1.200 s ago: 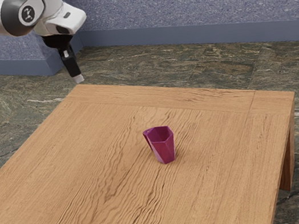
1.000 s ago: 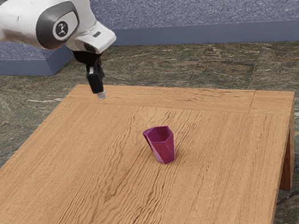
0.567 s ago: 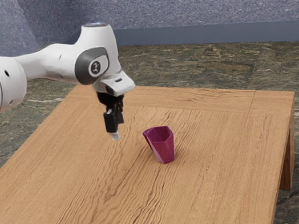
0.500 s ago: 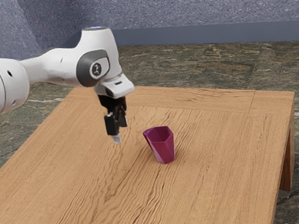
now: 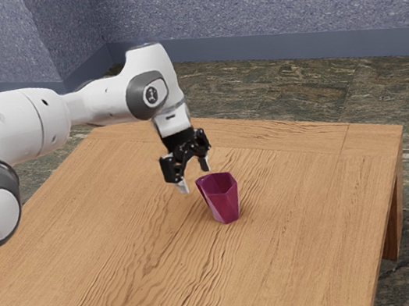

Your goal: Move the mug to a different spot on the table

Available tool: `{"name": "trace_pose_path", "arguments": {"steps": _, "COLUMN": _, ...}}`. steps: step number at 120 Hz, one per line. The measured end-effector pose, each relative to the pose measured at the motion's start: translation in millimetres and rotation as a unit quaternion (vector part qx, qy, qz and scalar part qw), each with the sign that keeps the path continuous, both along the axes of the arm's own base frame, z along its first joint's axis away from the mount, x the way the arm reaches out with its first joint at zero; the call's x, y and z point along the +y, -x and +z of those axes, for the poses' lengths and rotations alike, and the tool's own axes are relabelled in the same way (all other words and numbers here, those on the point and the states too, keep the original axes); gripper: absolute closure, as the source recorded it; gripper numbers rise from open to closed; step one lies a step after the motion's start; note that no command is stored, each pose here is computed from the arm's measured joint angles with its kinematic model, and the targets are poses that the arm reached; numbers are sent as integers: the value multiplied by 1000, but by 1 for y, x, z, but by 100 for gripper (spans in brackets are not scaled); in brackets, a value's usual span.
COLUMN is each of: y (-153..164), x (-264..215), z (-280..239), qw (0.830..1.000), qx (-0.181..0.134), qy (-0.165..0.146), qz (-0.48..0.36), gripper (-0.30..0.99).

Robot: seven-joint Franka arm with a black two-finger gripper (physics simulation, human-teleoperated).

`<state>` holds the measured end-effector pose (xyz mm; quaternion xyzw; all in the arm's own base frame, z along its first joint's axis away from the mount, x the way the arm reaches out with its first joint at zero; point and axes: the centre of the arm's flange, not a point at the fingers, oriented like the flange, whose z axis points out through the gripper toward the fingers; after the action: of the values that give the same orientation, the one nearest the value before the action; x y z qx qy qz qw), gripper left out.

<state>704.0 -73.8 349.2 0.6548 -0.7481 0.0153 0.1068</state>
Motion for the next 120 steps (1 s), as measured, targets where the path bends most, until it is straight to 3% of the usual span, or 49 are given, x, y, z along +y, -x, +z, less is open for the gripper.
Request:
{"name": "trace_pose_path", "arguments": {"steps": 49, "y": -20, "x": 13, "z": -24, "qw": 998, "qx": -31, "qy": 16, "qz": -60, "gripper": 0}}
{"name": "trace_pose_path", "arguments": {"steps": 120, "y": -39, "x": 30, "z": -74, "qw": 997, "qx": -72, "qy": 39, "qz": 11, "gripper": 0}}
